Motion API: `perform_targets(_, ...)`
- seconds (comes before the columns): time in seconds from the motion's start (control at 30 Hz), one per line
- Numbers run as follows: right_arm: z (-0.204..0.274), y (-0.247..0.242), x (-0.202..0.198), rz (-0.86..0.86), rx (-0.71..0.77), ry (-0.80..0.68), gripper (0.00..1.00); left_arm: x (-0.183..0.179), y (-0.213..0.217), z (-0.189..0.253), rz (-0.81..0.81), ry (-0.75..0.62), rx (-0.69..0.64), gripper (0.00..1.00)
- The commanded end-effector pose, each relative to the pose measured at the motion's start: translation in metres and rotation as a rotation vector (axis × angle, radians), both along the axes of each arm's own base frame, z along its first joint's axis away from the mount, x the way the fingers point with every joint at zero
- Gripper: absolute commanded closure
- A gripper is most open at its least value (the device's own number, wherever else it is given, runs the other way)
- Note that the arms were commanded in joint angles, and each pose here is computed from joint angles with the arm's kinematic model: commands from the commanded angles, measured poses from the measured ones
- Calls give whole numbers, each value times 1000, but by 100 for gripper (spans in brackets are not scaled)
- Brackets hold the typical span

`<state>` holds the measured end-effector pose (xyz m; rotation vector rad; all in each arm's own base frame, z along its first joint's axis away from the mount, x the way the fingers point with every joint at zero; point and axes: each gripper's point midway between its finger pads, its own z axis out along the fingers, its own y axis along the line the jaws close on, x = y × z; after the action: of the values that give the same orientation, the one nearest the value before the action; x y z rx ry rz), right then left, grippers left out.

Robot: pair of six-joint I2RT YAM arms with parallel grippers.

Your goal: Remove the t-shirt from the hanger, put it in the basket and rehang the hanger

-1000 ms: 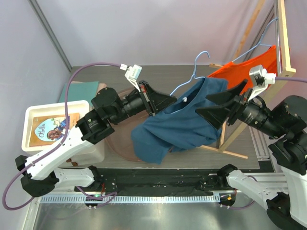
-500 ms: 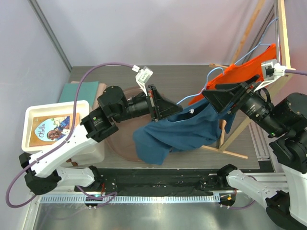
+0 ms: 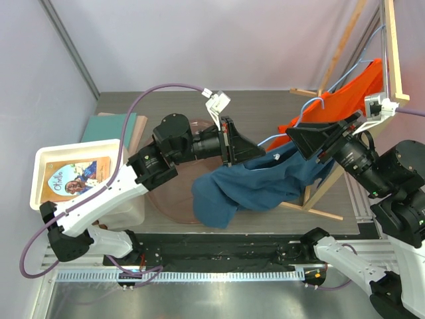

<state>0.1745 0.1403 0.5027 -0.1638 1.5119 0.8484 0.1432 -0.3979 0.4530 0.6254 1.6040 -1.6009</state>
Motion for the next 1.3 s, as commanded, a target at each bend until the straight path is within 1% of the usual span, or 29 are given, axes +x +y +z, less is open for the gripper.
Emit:
perform_targets(0.0,0,1,5,-8,24,-16,44,-21,9,54,-57,-89,-141,100)
perform_targets(0.13,-4,-2,7,-29,16,-13,45,-24,12,56,-59,-90,-147,100)
perform_targets(0.3,-1,-5,8,-47,15,-29,50,-29,9,55,-79,-87,-144,100)
perform_targets(0.47,8,-13,4,-76,8,-59,50,-29,13,50,-68,-85,-134,100)
perform_targets(0.67,3,-25,-3,-113,-23,-51,47,-23,26,48,5,-98,-113,100)
perform_targets(0.83,-2,-19,4,-100,-34,-35,42,-27,14,46,-49,-74,-106,100)
perform_targets(1.0,-3,-10,9,-74,-20,-25,43,-35,1,50,-83,-79,-112,100)
perform_targets(1.1,-5,-9,8,-65,-15,-24,46,-32,-4,50,-72,-74,-109,100)
perform_targets(1.2,-8,-10,8,-71,-8,-19,54,-29,-9,52,-63,-74,-113,100)
perform_targets(1.23,-10,-11,8,-72,-7,-17,59,-29,-11,52,-64,-73,-112,100)
perform_targets(1.27,-11,-10,8,-72,-6,-16,62,-29,-13,52,-68,-70,-111,100)
